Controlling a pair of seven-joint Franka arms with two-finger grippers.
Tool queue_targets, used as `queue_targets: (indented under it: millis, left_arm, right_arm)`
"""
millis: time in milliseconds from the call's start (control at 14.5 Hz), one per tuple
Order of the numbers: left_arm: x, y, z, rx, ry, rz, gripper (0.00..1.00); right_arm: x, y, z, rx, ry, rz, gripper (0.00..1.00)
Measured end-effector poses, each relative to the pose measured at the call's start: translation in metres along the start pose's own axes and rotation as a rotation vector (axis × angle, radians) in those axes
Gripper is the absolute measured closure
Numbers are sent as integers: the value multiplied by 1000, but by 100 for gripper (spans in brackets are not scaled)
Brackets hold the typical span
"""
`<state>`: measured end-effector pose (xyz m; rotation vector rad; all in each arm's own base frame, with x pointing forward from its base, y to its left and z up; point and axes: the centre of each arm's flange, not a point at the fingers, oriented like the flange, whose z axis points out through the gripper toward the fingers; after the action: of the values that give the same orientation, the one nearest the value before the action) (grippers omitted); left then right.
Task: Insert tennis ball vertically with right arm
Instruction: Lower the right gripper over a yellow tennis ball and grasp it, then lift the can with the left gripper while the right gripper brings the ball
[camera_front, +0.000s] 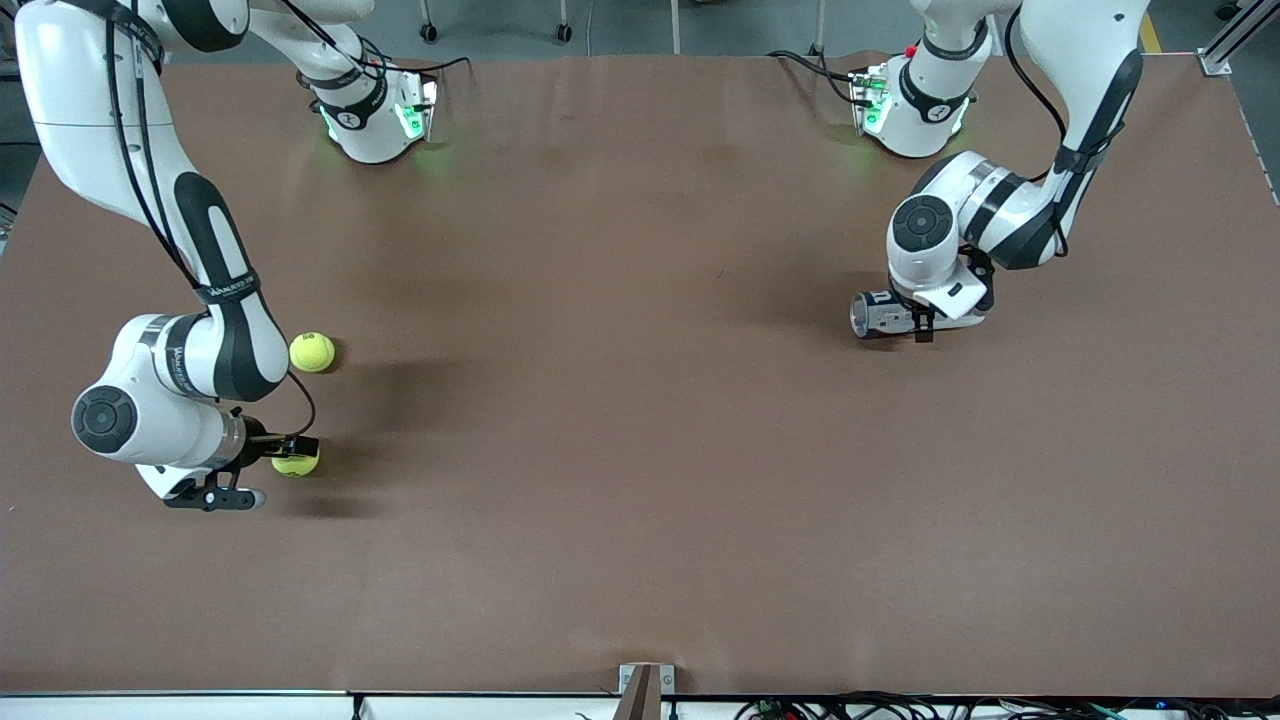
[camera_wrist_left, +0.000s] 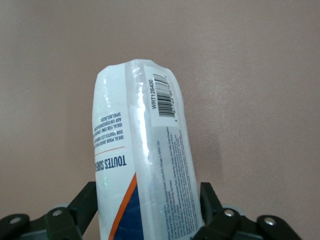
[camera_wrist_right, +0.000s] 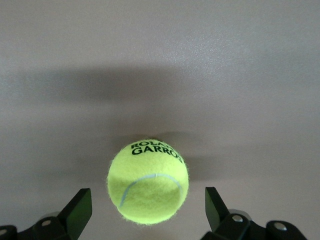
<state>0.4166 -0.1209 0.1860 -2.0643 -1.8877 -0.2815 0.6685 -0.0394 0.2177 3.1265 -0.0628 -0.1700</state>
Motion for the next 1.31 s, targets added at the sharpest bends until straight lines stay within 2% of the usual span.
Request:
queue_targets:
  millis: [345,483,690,1103,1310]
  left_arm:
    - [0,1,-1,-3,0,-1,19]
    - [0,2,-3,-9,-1,-1,32]
    - [-1,2,-5,-10,0,1,37]
    - [-5,7,-11,-28,-10,2,37]
    - [-21,26,-33,-57,-58,-18,36]
  right_arm:
    - [1,0,6,1,-2,1,0]
    - [2,0,7,1,12,1,0]
    - [3,0,10,1,13,0,0]
    - [3,-1,14,1,8,0,0]
    - [3,-1,18,0,4,-1,0]
